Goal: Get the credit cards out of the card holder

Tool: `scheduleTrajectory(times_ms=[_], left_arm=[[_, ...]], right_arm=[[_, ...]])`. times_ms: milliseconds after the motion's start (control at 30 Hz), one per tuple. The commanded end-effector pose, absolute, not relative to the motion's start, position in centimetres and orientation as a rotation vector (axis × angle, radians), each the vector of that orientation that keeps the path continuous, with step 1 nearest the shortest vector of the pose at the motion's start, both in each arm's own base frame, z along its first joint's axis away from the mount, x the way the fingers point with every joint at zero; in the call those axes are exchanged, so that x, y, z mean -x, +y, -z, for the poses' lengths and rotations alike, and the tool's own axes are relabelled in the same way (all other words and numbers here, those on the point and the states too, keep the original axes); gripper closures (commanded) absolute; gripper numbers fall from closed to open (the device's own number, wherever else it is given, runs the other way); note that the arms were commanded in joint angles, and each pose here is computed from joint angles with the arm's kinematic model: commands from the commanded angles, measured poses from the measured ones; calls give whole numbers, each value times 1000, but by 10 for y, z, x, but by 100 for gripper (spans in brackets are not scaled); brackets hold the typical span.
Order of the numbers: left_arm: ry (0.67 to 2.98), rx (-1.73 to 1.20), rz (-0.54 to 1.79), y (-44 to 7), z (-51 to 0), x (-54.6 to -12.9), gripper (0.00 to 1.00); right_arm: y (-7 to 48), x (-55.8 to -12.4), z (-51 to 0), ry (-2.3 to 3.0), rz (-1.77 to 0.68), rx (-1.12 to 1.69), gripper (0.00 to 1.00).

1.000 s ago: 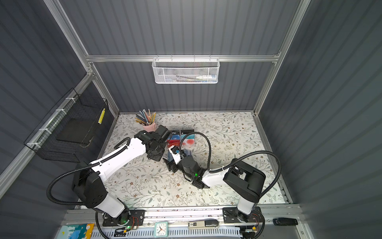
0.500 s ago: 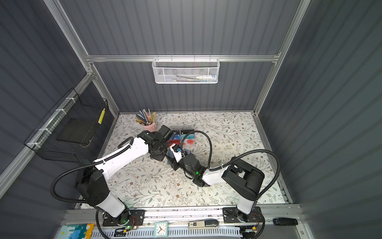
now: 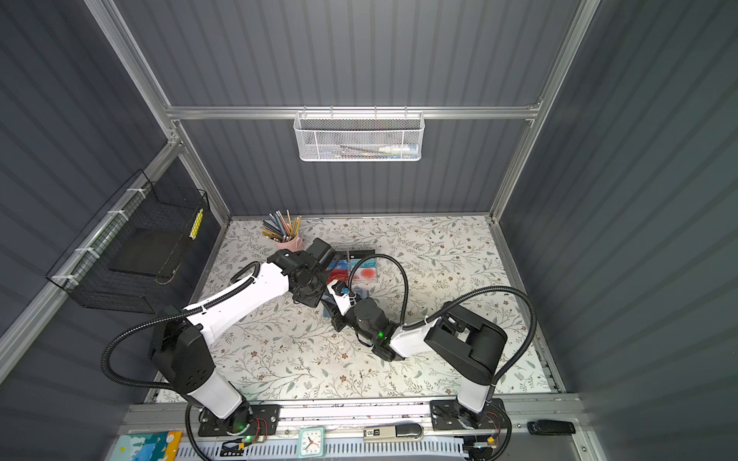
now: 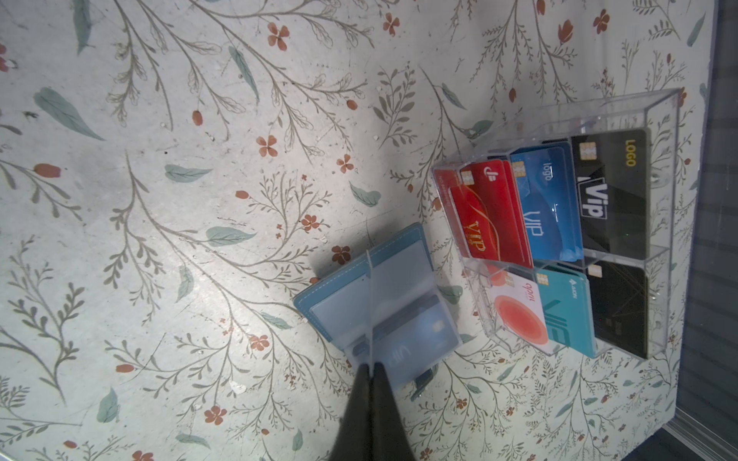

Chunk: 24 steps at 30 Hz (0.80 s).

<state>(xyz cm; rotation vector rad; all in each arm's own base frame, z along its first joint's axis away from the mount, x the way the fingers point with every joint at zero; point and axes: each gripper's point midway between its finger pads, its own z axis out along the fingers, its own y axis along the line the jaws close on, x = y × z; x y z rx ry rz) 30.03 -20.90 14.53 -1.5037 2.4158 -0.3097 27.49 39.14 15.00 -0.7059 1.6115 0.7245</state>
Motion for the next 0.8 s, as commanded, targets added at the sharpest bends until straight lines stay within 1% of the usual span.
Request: scheduleTrajectory(times_ms=[0,333,367,400,633,767], left_arm=[[2424,1476,316,-209,-153,-298,100],[2422,1480,358,-213,-156,-299,100],[2422,1480,360,-213,-156,-299,100],[2437,1486,317,-208,-145,-294,100],[2443,1487,329,-211,-143,-294,100],[2437,1486,329,-210,-144,-294,100]], right_arm=[[388,-276,-149,1603,-724,696,73],[389,-275,-150,1596,-743,696,89],[389,-275,-150,1595,-746,694,90],[389,-275,-151,1592,-748,693,91],[393,-274,-150,1591,-768,697,99],[393,-272,-150,1589,-777,705,100]])
